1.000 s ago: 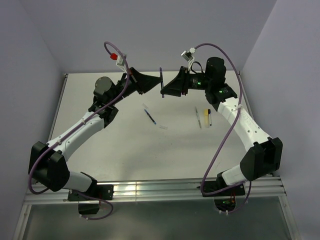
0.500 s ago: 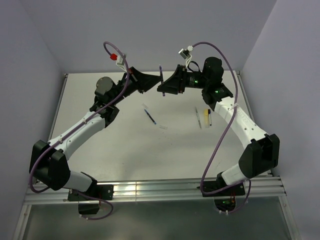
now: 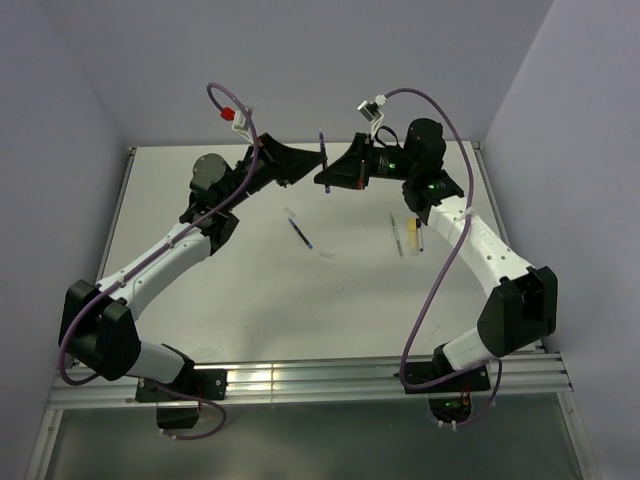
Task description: Insert the pens into the pen caps
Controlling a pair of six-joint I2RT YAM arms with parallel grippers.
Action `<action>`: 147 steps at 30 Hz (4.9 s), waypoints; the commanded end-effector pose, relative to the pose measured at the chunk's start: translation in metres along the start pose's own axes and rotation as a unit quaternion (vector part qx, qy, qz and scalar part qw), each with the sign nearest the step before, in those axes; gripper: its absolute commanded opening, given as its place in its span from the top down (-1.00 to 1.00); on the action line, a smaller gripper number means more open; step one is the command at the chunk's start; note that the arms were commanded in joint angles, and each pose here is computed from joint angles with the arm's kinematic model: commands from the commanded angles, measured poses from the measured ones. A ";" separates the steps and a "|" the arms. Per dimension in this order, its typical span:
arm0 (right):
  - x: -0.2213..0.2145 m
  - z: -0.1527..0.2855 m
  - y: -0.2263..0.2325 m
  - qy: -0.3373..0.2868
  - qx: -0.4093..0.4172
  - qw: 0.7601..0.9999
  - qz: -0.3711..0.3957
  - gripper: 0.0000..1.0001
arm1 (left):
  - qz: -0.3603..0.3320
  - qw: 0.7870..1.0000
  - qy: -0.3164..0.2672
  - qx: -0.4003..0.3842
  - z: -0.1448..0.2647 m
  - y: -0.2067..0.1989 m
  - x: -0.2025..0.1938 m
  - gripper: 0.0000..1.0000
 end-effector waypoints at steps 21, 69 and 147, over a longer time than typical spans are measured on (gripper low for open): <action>-0.068 0.148 -0.085 0.106 -0.408 0.907 0.009 1.00 | -0.455 0.746 0.487 -0.009 0.023 0.128 -0.055 -0.02; -0.051 0.195 -0.087 0.048 -0.450 0.891 -0.045 1.00 | -0.455 0.533 0.690 -0.181 0.046 0.193 -0.258 0.43; -0.121 0.035 -0.003 0.344 -0.109 0.931 0.056 1.00 | -0.967 0.247 0.027 -0.060 0.109 0.023 -0.093 1.00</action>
Point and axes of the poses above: each gripper's point midway between its finger pads, its own z axis back along the fingers, its own y axis along the line the jaws close on, x = y × z, the point moved 8 cm from there along z, back along the fingers, and after that the axes turned 7 degrees about -z, right-handed, at the moved point
